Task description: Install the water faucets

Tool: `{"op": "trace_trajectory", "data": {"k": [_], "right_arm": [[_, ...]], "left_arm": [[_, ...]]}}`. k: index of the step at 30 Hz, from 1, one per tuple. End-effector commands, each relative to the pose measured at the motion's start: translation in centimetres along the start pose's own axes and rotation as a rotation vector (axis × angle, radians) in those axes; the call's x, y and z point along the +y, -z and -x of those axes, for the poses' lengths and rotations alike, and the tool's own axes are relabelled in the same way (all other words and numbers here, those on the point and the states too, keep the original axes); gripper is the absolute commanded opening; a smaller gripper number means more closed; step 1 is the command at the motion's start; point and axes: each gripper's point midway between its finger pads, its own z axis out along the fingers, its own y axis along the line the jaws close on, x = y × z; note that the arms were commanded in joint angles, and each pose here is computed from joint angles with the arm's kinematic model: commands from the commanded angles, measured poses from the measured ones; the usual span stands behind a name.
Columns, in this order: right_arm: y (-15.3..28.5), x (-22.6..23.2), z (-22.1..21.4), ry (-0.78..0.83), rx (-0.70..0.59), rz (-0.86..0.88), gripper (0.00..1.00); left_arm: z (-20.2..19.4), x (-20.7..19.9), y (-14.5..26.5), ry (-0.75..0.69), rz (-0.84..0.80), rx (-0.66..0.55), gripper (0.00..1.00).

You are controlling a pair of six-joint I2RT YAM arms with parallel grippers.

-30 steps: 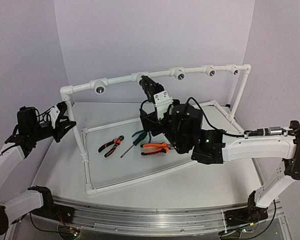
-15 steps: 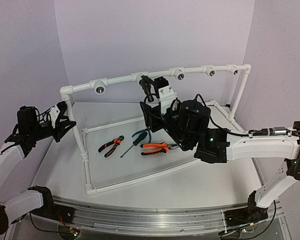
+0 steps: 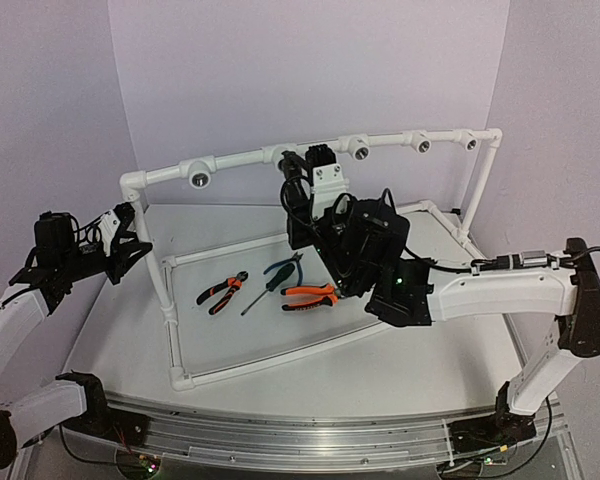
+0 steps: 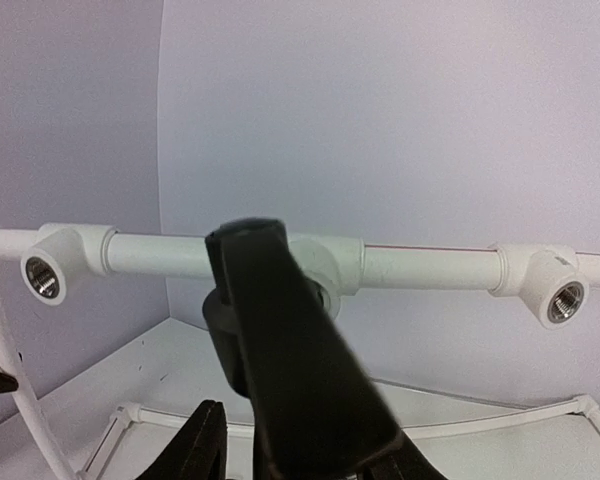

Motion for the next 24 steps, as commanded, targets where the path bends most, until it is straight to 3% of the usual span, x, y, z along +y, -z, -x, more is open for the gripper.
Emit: {"op": "trace_trajectory", "data": {"k": [1,10,24], "right_arm": [[-0.6,-0.3,2.8,-0.058,-0.079,-0.045,0.40],[-0.9,-0.2,1.3,-0.046,-0.053,-0.068,0.41],[-1.4,-0.5,1.9,-0.057,-0.059,-0.115,0.20]], "left_arm": [[-7.8,-7.6,-0.5,0.079,-0.292,0.224,0.00],[-8.0,-7.7,-0.5,0.080,-0.291,0.227,0.00],[-7.9,-7.6,-0.5,0.076,-0.288,0.224,0.00]]}}
